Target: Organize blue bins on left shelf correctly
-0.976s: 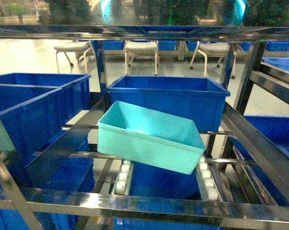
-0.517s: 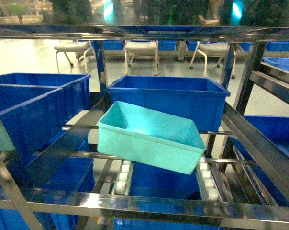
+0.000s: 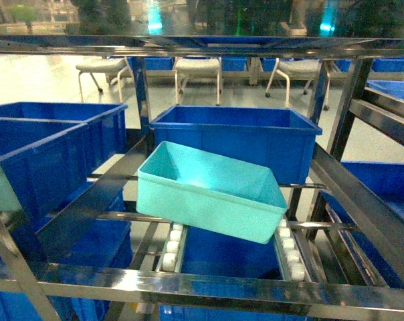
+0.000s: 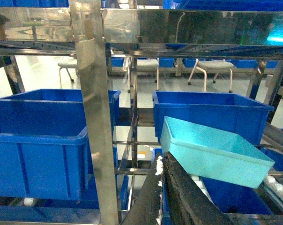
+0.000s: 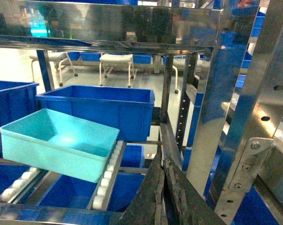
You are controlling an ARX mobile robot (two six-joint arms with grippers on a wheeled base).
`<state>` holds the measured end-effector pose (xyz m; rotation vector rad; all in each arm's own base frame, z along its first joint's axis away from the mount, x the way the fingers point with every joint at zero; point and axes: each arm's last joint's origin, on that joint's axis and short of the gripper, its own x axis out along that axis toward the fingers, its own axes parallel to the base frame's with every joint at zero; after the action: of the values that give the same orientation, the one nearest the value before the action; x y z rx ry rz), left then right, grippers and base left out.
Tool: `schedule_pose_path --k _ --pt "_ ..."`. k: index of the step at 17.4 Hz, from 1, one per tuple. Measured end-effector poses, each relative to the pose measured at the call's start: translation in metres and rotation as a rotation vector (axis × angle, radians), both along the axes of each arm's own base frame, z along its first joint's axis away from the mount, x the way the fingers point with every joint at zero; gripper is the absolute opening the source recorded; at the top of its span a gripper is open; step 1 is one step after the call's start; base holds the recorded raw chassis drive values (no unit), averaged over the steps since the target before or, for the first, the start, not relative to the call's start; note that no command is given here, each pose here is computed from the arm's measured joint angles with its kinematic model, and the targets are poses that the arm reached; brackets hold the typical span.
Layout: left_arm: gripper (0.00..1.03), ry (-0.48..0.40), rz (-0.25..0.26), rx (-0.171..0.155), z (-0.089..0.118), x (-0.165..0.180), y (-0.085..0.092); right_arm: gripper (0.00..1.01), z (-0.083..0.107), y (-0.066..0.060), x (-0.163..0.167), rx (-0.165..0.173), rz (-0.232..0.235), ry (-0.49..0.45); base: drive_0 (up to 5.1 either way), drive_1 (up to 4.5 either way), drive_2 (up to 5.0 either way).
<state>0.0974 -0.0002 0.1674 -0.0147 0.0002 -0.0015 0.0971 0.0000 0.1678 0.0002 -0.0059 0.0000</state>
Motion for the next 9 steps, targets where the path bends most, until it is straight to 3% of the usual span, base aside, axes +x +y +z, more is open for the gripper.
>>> schedule_pose_path --k 4,9 --pt "0.03 0.0 0.0 0.0 0.0 0.0 0.0 0.05 0.0 0.0 0.0 -0.001 0.0 0.0 0.0 0.0 0.0" --pt "0.39 0.0 0.0 0.0 0.0 0.0 0.0 0.41 0.0 0.0 0.0 -0.001 0.0 0.0 0.0 0.0 0.0"
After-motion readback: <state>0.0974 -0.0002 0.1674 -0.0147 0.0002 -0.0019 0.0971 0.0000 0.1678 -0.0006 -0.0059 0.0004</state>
